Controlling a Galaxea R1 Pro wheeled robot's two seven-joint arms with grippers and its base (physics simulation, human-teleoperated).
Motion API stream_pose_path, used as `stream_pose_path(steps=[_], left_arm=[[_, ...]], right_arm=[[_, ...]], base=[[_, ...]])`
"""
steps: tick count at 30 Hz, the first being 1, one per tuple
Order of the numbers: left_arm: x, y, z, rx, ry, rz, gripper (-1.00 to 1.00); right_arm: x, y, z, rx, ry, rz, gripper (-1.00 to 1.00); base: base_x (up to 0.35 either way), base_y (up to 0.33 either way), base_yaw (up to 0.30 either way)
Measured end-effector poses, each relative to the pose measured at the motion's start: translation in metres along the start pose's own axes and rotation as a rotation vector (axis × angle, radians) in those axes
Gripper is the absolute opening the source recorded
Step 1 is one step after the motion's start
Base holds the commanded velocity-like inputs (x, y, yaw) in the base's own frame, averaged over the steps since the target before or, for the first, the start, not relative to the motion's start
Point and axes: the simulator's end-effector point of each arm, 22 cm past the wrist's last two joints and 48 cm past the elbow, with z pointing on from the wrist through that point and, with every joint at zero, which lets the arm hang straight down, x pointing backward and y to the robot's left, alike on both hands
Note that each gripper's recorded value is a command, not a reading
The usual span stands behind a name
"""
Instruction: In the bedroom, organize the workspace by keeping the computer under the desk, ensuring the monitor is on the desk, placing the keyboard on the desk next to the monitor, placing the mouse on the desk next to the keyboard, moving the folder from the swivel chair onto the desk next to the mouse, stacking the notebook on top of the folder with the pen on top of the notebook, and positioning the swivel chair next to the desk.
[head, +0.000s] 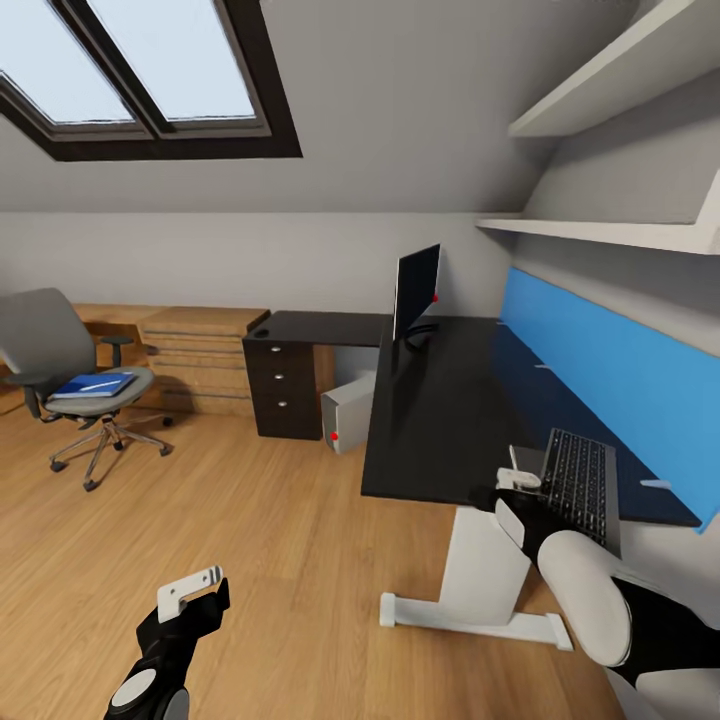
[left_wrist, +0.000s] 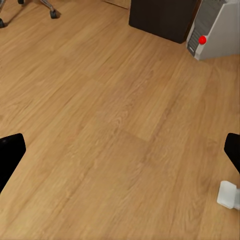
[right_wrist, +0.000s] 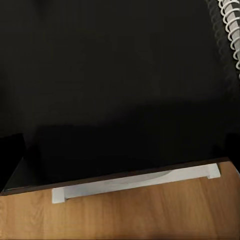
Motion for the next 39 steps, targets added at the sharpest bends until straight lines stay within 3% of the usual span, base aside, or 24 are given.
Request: stream_pose_path(steps=[11,20,25,30,31,34,36,39], left_arm=[[-0.017,-0.002,-0.009,0.0,0.0,0.001,1.0],[-0.026,-0.003,-0.015,-0.001,0.009,0.005,1.0],[-0.028,-0.004,-0.018,-0.002,0.021,0.008,1.0],[-0.032,-0.009,-0.022,0.007,0.025,0.012,1.0],[-0.031,-0.012,-0.023,0.013,0.024,0.015,1.0],[-0.031,-0.013,-0.023,0.016,0.024,0.016,1.0],[-0.031,-0.015,-0.023,0.019,0.022,0.017,1.0],[-0.031,-0.015,-0.023,0.02,0.023,0.018,1.0]], right_arm=[[-0.015,0.006,-0.012,-0.006,0.001,-0.001,1.0],[-0.029,0.029,-0.025,-0.03,-0.009,-0.025,1.0],[-0.052,0.047,-0.038,-0.044,-0.058,-0.022,1.0],[-0.057,0.028,-0.053,-0.001,-0.1,-0.014,1.0],[-0.044,0.011,-0.071,0.033,-0.106,0.002,1.0],[-0.038,-0.009,-0.094,0.066,-0.13,0.022,1.0],[-0.024,-0.019,-0.114,0.071,-0.124,0.057,1.0],[-0.015,-0.014,-0.125,0.029,-0.097,0.137,1.0]], base=[[0.0,0.0,0.0],[0.0,0.0,0.0],[0.0,0.0,0.0],[0.0,0.0,0.0],[0.0,0.0,0.0],[0.0,0.0,0.0],[0.0,0.0,0.0],[0.0,0.0,0.0]])
